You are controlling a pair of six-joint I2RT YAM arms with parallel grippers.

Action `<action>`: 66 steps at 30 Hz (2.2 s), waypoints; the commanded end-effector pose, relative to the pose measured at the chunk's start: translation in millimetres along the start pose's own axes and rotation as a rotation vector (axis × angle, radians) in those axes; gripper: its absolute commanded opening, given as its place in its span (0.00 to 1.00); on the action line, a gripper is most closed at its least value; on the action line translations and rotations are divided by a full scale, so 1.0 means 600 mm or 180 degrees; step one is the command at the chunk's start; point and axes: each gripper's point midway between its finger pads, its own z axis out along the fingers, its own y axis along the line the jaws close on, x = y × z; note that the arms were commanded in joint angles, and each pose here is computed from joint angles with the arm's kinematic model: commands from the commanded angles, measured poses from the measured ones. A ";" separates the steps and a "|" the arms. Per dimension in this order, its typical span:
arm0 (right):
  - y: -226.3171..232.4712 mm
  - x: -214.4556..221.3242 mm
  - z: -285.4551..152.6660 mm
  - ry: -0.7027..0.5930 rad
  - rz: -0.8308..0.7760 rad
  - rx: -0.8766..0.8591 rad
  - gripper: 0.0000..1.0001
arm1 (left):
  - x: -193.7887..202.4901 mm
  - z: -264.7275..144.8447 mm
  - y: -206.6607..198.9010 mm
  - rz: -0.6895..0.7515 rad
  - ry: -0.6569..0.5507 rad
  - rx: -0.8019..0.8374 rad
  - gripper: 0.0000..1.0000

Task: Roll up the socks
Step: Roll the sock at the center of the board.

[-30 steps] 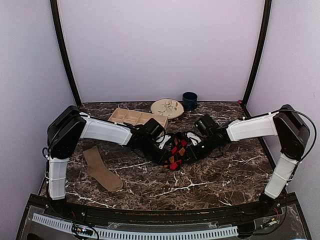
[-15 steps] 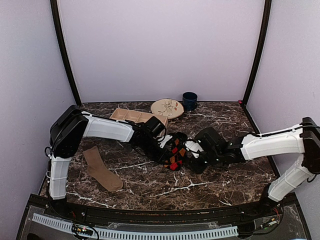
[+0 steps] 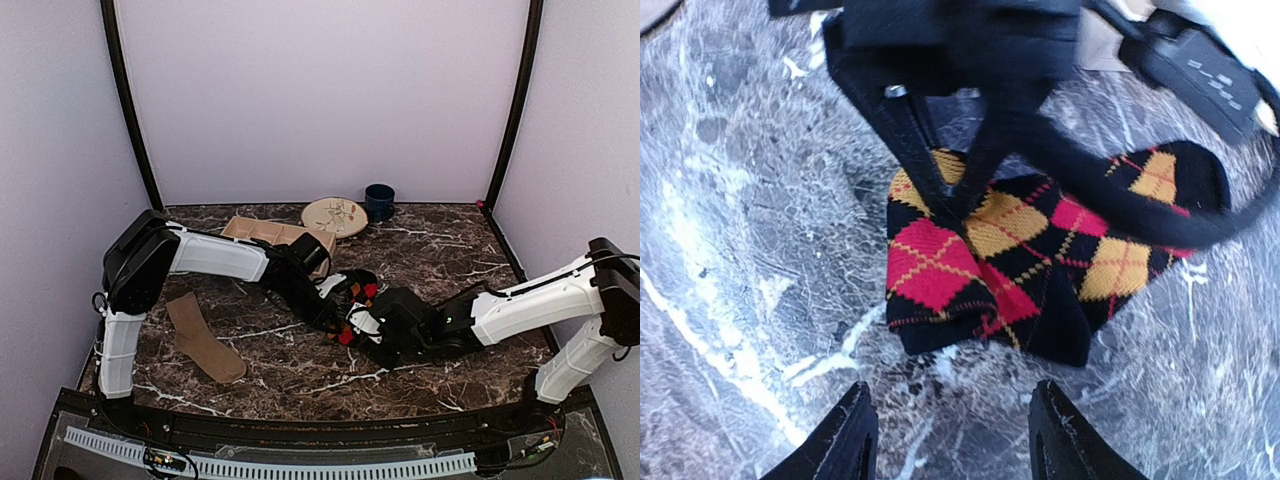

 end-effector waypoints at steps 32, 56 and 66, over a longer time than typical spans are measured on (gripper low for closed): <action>0.012 -0.043 0.031 -0.0240 -0.0790 0.0842 0.64 | 0.140 0.036 0.036 -0.0233 0.0893 -0.0063 0.00; 0.051 -0.032 0.066 -0.0075 -0.1058 0.0603 0.65 | 0.136 0.031 0.036 -0.0190 0.0905 0.0050 0.00; 0.066 -0.025 0.081 0.0001 -0.1034 0.0462 0.53 | 0.138 0.031 0.035 -0.0170 0.0920 0.0080 0.00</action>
